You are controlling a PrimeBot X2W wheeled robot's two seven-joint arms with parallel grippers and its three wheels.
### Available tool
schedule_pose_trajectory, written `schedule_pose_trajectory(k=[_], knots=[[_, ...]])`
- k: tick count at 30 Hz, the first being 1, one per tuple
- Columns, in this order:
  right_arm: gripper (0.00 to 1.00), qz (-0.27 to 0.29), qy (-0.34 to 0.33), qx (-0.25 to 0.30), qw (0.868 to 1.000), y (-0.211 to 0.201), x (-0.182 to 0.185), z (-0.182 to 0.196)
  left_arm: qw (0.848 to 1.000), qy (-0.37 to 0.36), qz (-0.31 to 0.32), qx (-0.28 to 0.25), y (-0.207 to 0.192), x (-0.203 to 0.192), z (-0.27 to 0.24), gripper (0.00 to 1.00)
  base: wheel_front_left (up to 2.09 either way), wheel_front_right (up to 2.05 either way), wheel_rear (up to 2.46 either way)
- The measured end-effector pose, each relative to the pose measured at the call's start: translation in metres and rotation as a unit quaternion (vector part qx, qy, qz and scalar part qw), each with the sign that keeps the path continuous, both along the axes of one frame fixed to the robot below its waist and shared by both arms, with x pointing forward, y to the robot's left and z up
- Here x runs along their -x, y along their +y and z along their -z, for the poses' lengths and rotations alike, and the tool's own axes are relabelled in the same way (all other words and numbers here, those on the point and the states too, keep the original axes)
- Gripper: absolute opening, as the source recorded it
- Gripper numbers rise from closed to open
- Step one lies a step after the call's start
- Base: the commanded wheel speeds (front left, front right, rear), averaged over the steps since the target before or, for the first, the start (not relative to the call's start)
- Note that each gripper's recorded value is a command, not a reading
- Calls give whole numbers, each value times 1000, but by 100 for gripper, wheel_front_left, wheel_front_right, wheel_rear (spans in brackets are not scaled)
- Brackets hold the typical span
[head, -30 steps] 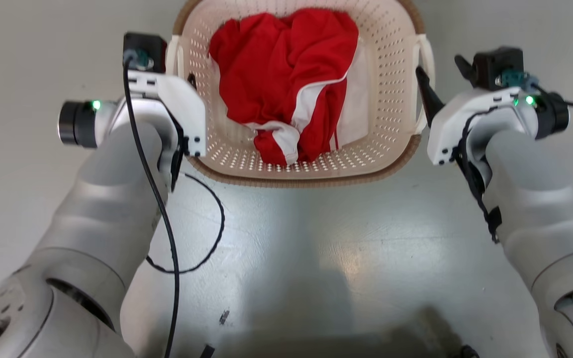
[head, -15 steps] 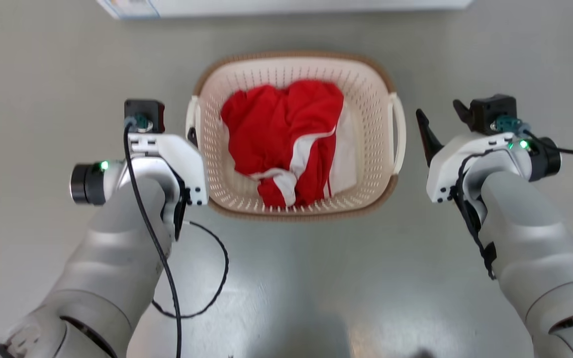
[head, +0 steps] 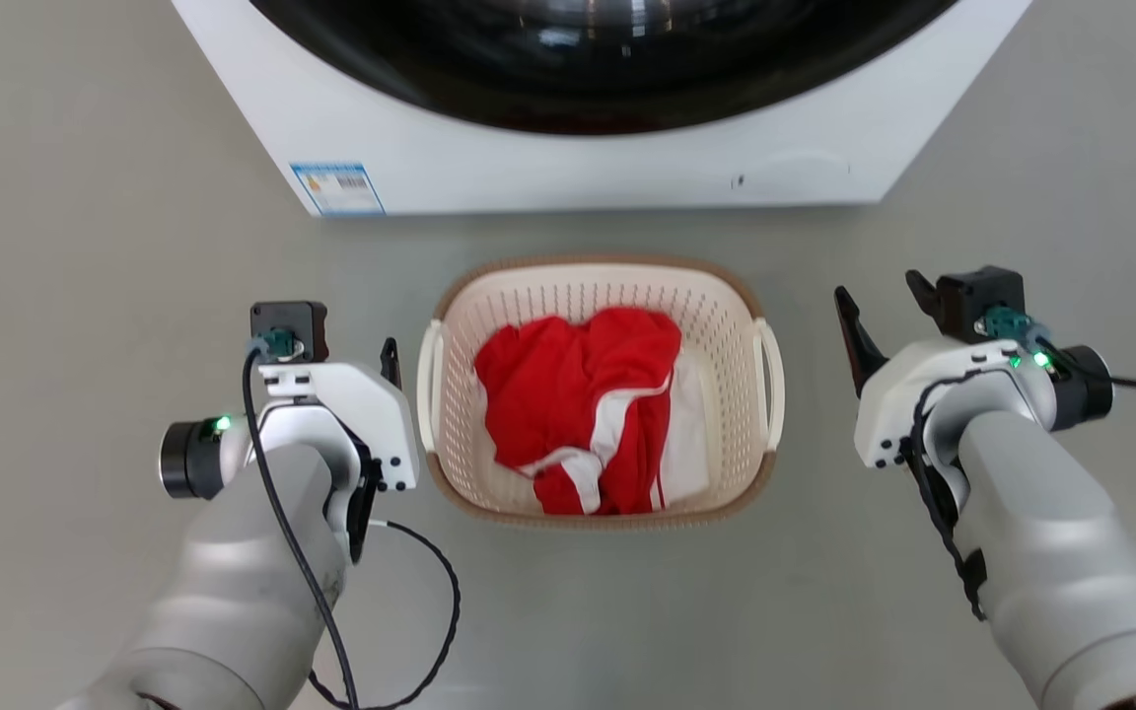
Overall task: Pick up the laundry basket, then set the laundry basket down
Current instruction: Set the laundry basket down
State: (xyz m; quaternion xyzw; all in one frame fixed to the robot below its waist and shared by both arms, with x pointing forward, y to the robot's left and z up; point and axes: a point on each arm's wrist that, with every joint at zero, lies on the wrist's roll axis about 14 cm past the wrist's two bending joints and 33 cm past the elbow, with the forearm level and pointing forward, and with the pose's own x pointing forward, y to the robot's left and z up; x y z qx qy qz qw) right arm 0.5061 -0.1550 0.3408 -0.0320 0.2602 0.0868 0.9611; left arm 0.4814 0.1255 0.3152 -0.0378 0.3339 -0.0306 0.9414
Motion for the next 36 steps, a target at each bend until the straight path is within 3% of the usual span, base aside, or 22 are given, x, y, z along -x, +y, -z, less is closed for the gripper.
schedule_pose_trajectory(k=[18, 36], knots=[[100, 23, -137, 14, 990, -22, 32, -84, 992, -111, -48, 30, 27, 25, -75, 100, 0, 0, 0], [100, 35, -188, 13, 981, -31, 79, -110, 980, -178, -81, 41, 49, 75, -98, 100, 0, 0, 0]])
